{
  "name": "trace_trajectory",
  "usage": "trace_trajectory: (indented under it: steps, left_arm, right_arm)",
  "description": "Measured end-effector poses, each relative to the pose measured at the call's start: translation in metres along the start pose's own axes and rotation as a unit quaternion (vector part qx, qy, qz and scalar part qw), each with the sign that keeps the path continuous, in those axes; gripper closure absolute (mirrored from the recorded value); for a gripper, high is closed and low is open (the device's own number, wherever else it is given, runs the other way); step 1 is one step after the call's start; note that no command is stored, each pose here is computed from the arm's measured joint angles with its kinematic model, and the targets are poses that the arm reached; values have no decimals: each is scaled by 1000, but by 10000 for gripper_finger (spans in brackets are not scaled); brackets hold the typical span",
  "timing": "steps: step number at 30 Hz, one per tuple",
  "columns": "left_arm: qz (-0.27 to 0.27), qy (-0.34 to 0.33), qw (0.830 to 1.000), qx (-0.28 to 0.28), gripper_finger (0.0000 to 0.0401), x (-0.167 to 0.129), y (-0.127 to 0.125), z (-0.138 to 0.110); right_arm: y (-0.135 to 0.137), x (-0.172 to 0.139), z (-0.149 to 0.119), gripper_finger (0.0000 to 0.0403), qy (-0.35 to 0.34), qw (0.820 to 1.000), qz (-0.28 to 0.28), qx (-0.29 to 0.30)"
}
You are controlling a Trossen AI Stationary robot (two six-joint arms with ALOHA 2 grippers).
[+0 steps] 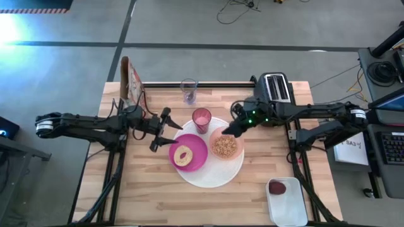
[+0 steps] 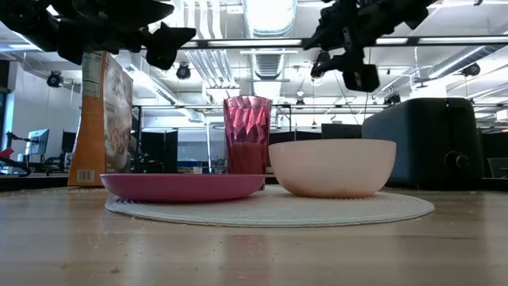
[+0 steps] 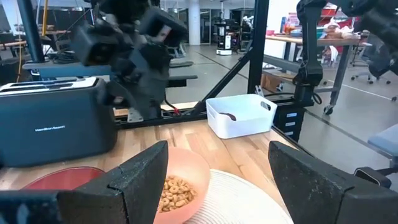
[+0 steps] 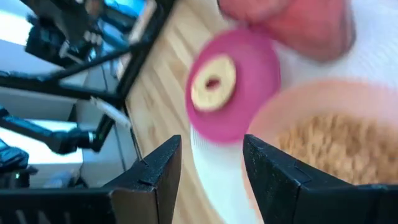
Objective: Arrange a breakfast setting
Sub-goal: Put the apple beside the red cup on the placemat
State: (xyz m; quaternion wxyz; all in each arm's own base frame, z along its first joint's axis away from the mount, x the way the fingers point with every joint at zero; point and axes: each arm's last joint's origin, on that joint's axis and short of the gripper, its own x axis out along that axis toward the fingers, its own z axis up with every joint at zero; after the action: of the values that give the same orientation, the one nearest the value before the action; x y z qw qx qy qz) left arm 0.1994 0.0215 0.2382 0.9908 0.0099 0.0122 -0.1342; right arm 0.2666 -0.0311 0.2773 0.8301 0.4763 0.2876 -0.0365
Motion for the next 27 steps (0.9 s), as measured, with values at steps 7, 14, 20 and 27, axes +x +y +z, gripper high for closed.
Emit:
trace_trajectory:
  steps: [7,14,20,27]
  left_arm:
    - [0,0,1000,5,140,0,0,0]
    - [0,4,999,-52,140,0,0,-1]
    - [1,13,998,-65,140,0,0,-3]
    - [29,12,997,-64,140,0,2,-3]
  right_arm:
    - [15,11,-27,242,58,998,9,28]
    - [37,17,-63,243,124,989,22,77]
    - [45,15,-102,243,201,969,-29,142]
    - [48,5,-147,243,272,933,-118,201]
